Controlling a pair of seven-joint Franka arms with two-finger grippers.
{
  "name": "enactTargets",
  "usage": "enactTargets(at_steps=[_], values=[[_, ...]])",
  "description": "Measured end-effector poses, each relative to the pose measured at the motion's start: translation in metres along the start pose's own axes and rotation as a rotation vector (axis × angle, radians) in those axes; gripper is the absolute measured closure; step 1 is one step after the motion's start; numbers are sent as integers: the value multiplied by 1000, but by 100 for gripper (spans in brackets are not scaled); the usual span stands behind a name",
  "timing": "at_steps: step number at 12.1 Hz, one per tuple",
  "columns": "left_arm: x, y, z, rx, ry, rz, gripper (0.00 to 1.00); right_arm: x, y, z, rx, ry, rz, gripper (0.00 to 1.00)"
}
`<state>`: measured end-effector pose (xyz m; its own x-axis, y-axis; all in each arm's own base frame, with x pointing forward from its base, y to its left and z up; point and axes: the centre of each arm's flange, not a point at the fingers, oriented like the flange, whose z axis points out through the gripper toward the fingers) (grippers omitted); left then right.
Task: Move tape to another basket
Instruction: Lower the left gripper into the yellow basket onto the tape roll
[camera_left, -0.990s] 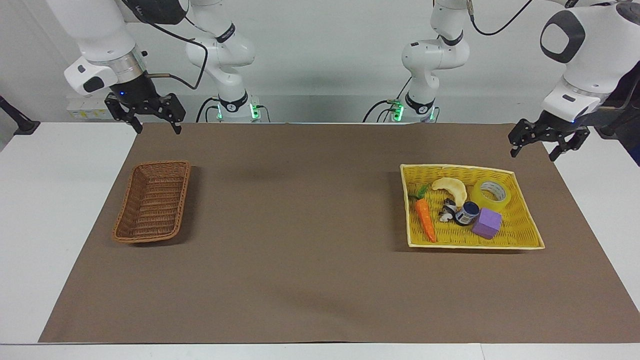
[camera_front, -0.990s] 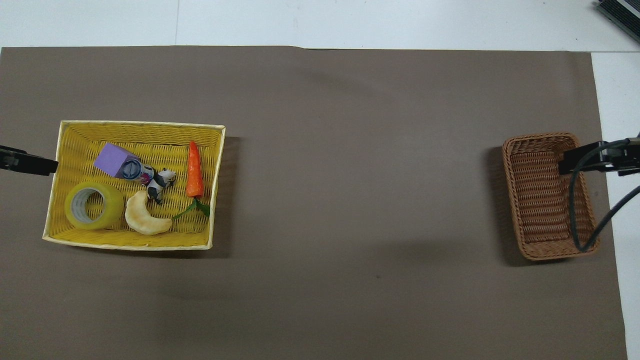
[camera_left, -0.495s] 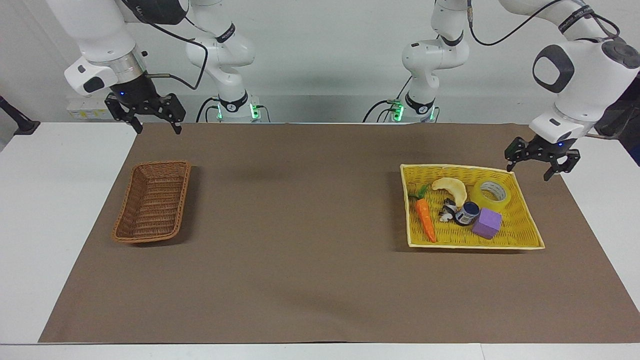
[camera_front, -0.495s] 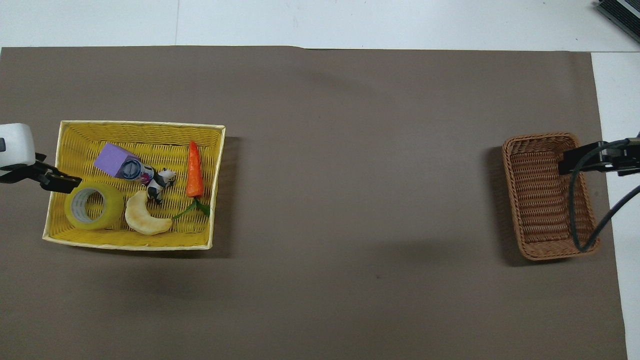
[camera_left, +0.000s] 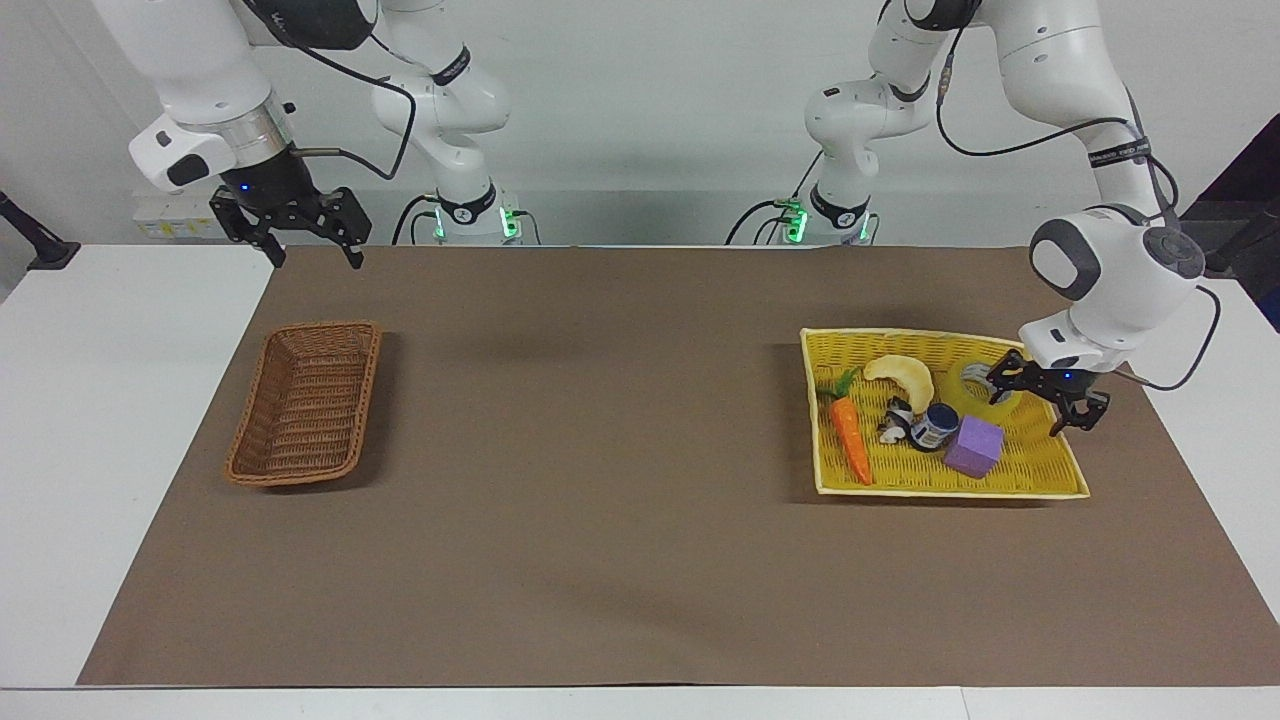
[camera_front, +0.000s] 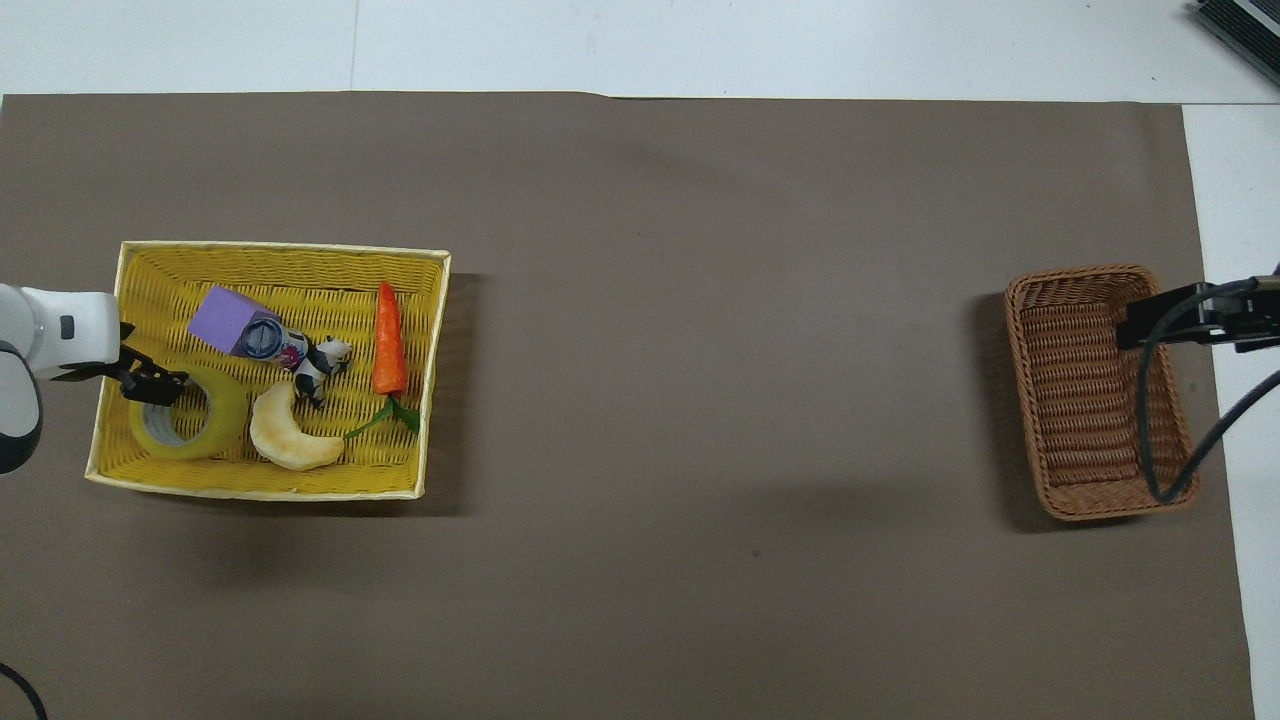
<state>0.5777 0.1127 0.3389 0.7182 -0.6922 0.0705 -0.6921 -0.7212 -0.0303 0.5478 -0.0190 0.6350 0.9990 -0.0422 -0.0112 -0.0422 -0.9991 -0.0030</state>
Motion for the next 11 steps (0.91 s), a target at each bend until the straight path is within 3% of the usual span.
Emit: enactTargets(at_steps=[9, 11], values=[[-13, 14, 5, -63, -39, 22, 8, 0, 0, 0, 0, 0, -1, 0], [-14, 15, 6, -71, -44, 22, 34, 0, 0, 0, 0, 0, -1, 0]])
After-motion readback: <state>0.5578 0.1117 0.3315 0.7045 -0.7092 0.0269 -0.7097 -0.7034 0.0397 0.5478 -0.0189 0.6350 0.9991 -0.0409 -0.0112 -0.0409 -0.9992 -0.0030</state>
